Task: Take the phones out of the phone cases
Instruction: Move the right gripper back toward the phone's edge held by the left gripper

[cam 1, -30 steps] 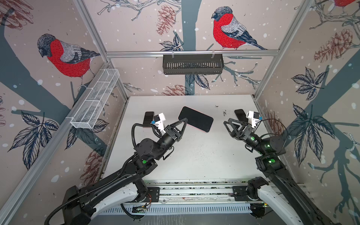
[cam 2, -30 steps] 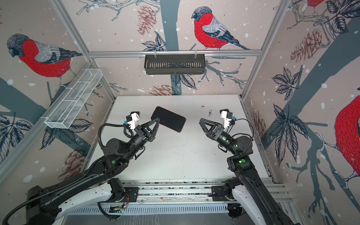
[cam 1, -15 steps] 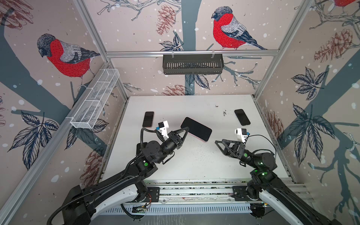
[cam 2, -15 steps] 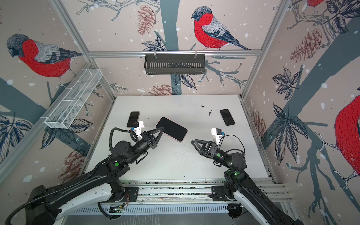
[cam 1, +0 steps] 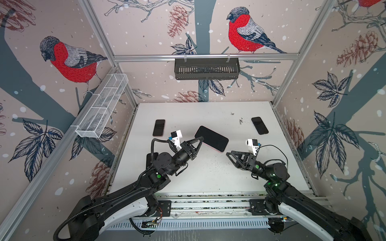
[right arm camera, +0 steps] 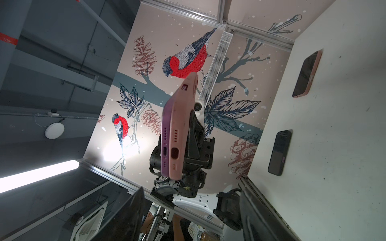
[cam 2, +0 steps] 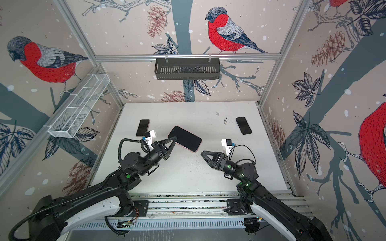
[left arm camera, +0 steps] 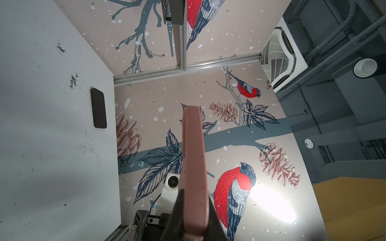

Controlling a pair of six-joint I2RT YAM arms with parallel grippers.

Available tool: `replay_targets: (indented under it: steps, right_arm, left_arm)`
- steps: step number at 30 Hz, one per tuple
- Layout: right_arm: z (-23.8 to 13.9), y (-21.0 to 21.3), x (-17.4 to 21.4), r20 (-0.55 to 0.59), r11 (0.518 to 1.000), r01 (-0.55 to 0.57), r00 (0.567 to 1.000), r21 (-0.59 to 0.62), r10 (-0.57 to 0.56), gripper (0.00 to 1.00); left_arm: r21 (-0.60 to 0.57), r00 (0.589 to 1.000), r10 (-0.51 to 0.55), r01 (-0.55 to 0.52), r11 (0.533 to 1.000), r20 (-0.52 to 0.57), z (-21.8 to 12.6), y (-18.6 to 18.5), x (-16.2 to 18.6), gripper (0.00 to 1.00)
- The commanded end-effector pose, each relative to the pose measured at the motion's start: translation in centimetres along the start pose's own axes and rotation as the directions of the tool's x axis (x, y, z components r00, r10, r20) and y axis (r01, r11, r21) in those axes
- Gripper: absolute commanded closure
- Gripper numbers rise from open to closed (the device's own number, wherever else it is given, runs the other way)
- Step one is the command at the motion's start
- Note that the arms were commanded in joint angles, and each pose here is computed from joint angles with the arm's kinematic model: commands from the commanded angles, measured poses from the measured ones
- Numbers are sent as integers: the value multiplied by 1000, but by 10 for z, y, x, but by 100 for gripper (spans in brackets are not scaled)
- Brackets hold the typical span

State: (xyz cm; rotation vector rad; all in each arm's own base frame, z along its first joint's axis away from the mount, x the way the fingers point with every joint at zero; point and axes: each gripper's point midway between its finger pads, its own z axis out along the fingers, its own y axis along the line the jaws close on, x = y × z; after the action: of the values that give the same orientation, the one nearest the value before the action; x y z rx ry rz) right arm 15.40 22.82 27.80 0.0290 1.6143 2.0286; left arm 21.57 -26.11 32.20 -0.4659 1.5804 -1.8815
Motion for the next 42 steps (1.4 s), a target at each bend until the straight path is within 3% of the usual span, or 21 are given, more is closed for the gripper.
replay_targets:
  steps: [1,10,42]
  right_arm:
    - [2,14,-3,13,998,38,999,-54,-38,29]
    - [8,7,-4,7,999,29,1000,-40,-29,34]
    - [22,-10,-6,-6,1000,9,1000,-10,-9,38]
  left_arm:
    - [123,1000,-19,19,992,6,-3,-28,-2,100]
    - [129,1000,-20,20,991,-4,-1,-28,0,100]
    - [150,1000,-11,14,989,-21,-2,-28,5,100]
